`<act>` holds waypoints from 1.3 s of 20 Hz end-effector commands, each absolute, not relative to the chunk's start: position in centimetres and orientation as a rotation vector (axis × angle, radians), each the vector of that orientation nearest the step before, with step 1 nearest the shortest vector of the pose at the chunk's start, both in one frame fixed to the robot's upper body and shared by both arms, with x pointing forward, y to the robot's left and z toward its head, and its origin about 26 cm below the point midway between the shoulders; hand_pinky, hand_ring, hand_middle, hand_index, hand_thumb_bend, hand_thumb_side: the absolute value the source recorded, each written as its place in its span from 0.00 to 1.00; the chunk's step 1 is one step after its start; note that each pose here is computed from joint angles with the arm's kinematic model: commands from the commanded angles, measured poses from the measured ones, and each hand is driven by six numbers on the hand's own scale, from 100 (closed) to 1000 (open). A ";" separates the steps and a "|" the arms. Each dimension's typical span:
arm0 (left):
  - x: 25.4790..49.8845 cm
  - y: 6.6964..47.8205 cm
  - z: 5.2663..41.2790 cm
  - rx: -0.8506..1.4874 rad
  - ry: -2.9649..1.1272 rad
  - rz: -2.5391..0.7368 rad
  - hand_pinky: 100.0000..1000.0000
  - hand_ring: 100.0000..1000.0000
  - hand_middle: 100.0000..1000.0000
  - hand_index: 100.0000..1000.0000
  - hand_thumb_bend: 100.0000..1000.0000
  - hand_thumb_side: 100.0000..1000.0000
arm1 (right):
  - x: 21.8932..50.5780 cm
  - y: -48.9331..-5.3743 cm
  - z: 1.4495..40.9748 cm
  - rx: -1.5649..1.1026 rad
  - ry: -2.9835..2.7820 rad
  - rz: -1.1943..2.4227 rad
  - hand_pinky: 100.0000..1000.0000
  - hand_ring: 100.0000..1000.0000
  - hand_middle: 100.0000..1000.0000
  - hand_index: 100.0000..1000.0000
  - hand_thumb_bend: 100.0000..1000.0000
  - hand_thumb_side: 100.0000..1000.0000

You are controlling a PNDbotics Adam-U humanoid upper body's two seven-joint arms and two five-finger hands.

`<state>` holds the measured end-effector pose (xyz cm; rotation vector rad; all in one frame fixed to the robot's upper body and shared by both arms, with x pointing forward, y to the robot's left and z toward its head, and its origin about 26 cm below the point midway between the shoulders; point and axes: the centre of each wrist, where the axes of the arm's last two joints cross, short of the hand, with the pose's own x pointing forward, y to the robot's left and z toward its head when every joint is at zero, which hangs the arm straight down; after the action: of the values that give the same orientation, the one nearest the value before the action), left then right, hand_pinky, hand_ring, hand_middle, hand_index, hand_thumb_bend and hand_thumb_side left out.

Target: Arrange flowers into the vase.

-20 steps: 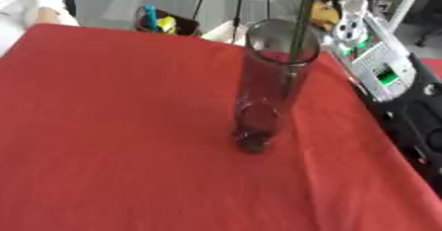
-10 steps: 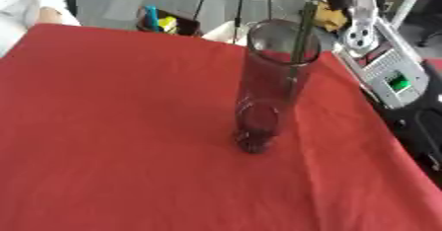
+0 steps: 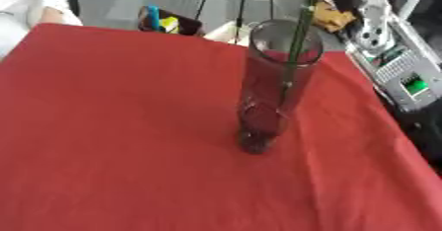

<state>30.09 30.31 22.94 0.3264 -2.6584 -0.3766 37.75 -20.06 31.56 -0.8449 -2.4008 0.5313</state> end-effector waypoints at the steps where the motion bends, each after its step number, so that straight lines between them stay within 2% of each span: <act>1: 29.8 30.2 23.8 0.326 -2.688 -0.394 0.70 0.85 0.84 0.95 0.00 0.98 | 37.0 -20.7 32.8 -0.886 -2.431 0.556 0.73 0.45 0.43 0.52 0.00 1.00; 8: 29.8 30.2 23.8 0.323 -2.689 -0.394 0.70 0.85 0.84 0.95 0.00 0.98 | 36.5 -21.1 32.4 -0.896 -2.402 0.611 0.73 0.45 0.43 0.51 0.00 0.99; 12: 29.8 30.2 23.8 0.324 -2.688 -0.394 0.70 0.85 0.84 0.95 0.00 0.98 | 35.9 -21.4 32.1 -0.923 -2.428 0.621 0.72 0.44 0.42 0.51 0.00 0.95; 21: 29.9 30.2 23.9 0.320 -2.691 -0.394 0.70 0.85 0.84 0.95 0.00 0.98 | 34.7 -21.7 31.2 -0.975 -2.451 0.740 0.72 0.45 0.44 0.54 0.00 0.97; 26: 29.9 30.1 23.8 0.317 -2.691 -0.393 0.70 0.85 0.84 0.95 0.00 0.98 | 34.1 -21.7 30.9 -1.021 -2.445 0.842 0.72 0.46 0.45 0.55 0.00 0.93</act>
<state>30.09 30.31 22.95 0.3217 -2.6592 -0.3737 34.71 -21.36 29.70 -0.9650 -2.4164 0.8112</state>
